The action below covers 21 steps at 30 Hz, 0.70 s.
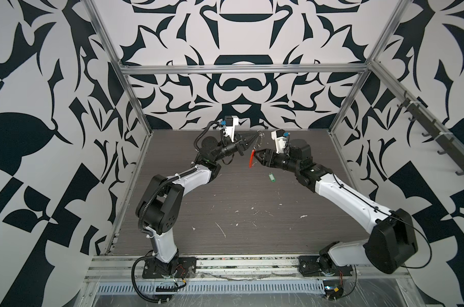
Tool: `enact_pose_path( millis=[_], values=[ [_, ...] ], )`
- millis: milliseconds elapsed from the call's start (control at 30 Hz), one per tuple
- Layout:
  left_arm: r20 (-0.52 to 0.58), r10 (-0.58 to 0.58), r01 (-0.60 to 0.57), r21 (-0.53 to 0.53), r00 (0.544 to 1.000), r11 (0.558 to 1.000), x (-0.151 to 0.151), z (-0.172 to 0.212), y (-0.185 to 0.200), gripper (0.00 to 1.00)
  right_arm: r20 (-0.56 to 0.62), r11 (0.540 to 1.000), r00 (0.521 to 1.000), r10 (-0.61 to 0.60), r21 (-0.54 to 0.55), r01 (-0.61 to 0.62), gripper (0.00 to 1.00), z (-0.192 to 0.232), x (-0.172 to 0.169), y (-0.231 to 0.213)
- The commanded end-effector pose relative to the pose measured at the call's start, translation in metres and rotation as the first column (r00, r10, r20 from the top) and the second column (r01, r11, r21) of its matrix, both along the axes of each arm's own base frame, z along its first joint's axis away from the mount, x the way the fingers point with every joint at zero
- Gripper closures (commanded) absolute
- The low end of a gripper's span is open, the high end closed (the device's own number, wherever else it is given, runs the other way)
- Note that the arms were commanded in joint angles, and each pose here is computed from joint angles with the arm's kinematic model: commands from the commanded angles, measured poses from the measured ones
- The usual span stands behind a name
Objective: Put the keys on the keyring
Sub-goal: 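Lift the ring plate with the left gripper toward the right gripper, raising it upright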
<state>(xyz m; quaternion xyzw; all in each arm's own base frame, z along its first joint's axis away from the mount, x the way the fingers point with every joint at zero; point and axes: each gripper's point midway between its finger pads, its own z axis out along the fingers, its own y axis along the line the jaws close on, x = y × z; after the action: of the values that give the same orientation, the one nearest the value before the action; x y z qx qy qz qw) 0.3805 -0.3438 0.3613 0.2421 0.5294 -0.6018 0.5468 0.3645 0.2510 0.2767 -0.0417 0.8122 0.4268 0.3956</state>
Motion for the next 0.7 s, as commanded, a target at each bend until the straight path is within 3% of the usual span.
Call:
enact_pose_path(
  millis=[0,133,333,533,667],
  values=[
    [0.046,-0.036,0.04,-0.085,0.998,0.996,-0.008,0.022,0.021,1.0,0.1,0.998,0.993,-0.056,-0.034,0.06,0.5,0.037,0.008,-0.027],
    [0.044,-0.066,0.07,-0.1,0.997,0.992,-0.006,0.019,0.034,1.0,0.118,0.995,0.988,-0.099,0.019,0.097,0.5,0.052,0.025,-0.049],
    [-0.022,-0.088,0.084,-0.132,0.996,0.988,-0.002,0.014,0.039,1.0,0.195,0.994,0.981,0.011,0.1,-0.031,0.5,0.086,0.037,-0.027],
    [-0.074,-0.06,0.046,-0.175,0.995,0.983,0.002,0.026,0.045,1.0,0.24,0.95,0.966,0.101,0.264,-0.165,0.51,0.114,0.046,-0.004],
    [-0.081,-0.048,0.032,-0.188,0.996,0.982,0.004,0.03,0.047,1.0,0.257,0.932,0.959,0.124,0.301,-0.201,0.51,0.121,0.044,0.0]
  ],
)
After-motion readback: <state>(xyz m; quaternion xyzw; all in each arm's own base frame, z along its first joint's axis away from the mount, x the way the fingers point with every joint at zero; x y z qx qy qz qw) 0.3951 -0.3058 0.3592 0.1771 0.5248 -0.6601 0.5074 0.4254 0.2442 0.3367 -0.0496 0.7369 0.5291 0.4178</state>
